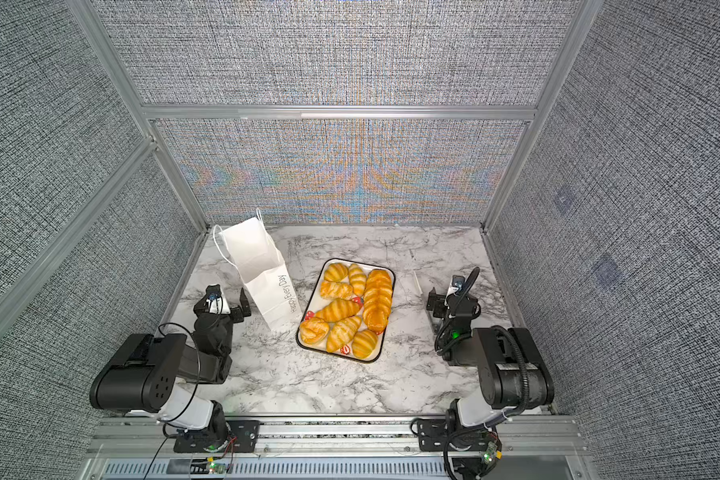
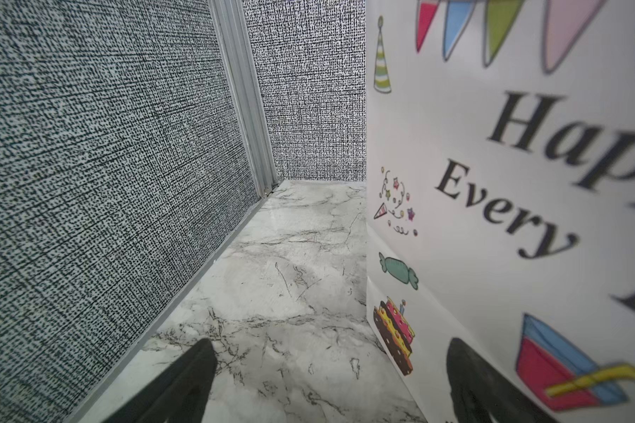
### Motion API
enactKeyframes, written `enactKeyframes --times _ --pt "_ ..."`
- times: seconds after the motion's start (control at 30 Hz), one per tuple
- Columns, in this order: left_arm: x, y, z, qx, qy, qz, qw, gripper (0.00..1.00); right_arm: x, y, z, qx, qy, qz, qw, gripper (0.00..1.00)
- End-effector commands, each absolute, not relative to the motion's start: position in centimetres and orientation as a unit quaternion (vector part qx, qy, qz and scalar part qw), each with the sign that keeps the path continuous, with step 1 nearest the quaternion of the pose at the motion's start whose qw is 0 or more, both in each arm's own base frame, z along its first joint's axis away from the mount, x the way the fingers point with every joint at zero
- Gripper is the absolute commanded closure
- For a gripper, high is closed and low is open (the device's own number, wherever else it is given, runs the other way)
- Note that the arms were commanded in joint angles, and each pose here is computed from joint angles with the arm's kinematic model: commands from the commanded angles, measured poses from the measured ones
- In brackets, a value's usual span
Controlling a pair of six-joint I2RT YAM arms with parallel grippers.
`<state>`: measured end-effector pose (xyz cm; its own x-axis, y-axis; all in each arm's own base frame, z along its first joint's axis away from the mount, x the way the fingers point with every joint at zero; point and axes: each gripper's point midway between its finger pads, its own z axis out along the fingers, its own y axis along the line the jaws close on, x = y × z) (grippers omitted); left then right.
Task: Pack bread into a paper bag
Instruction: Pick up the pair of food tongs from the middle-right of the table.
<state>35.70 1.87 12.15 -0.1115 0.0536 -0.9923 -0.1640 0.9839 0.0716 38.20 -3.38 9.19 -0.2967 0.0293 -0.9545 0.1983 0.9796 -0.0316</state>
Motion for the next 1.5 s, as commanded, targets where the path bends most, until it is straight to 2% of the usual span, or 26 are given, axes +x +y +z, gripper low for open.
enactKeyframes --times 0.0,1.0,1.3,1.47 --pt "35.8 1.8 13.2 -0.038 0.727 0.077 0.681 0.01 38.6 -3.4 10.0 0.073 0.793 -0.069 0.601 0.01" --pt "35.8 1.8 13.2 -0.038 0.727 0.076 0.682 0.01 38.4 -3.4 10.1 0.073 0.791 -0.063 0.604 0.01" --pt "34.7 2.6 13.8 -0.061 0.713 0.086 0.693 0.01 36.3 -5.0 14.4 0.121 0.763 -0.107 0.626 0.01" --pt "33.6 2.3 14.7 -0.053 0.696 0.081 0.712 0.01 35.6 -6.3 18.1 0.176 0.777 -0.118 0.593 0.01"
